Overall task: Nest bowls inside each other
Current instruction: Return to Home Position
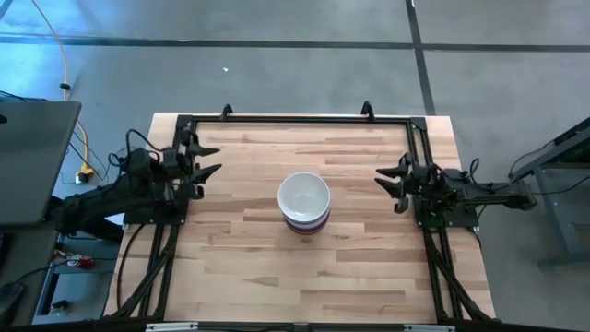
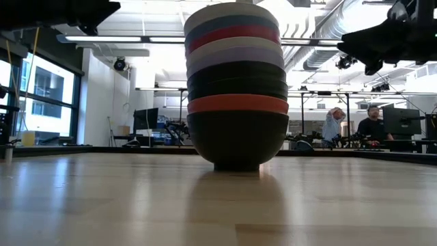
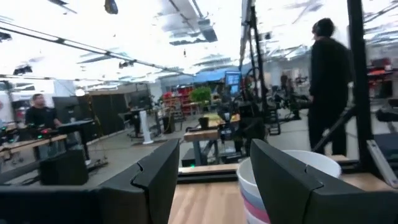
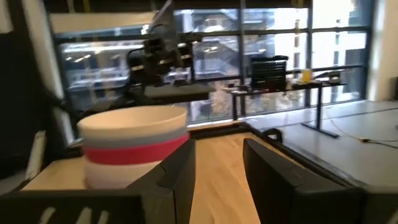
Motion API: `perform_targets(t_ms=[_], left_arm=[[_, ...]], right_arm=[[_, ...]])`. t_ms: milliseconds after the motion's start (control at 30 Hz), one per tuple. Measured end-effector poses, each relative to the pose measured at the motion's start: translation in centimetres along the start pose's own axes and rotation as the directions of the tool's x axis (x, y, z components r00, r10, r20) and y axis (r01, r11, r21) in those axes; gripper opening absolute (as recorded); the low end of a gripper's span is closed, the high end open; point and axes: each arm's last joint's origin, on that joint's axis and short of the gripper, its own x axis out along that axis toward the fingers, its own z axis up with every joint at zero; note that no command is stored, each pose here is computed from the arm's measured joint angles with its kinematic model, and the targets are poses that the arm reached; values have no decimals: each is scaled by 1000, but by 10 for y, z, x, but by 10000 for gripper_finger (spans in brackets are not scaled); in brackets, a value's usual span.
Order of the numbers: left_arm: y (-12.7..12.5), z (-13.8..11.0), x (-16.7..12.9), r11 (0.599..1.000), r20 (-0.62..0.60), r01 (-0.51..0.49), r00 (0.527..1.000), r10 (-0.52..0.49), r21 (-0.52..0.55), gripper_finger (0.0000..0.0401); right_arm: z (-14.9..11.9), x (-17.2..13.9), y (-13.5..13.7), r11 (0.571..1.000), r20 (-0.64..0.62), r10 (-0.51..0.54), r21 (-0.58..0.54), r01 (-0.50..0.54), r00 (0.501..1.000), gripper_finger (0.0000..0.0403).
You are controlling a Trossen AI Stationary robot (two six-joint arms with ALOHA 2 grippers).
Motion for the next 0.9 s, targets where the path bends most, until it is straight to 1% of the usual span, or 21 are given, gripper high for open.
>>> perform_targets(t_ms=[133, 267, 433, 500, 567, 633, 700, 900], left_arm=[[-3, -9, -1, 998, 24, 58, 998, -57, -19, 188], [-4, -19, -1, 997, 43, 61, 997, -59, -46, 188], [-7, -27, -3, 992, 78, 107, 992, -102, -68, 188], [-7, -30, -3, 991, 96, 111, 990, -104, -73, 188], [-7, -32, -3, 990, 97, 112, 990, -104, -82, 188], [-7, -33, -3, 990, 96, 112, 990, -104, -83, 188], [-8, -32, -4, 989, 99, 117, 989, -108, -88, 188], [-8, -32, -4, 986, 108, 142, 985, -132, -84, 188]], right_arm=[[-1, 0, 2, 997, -10, 71, -20, -71, 997, 126], [-1, 0, 2, 996, -12, 85, -27, -86, 996, 126], [-2, 0, 4, 989, -17, 144, -38, -145, 989, 126], [-3, 0, 5, 987, -30, 157, -38, -158, 987, 126], [-5, 0, 5, 985, -47, 169, -32, -171, 984, 126], [-13, 0, 5, 984, -40, 178, -23, -179, 983, 126], [-16, 0, 5, 983, -71, 182, -21, -184, 981, 126], [-15, 0, 5, 981, -54, 191, -27, -192, 980, 126]])
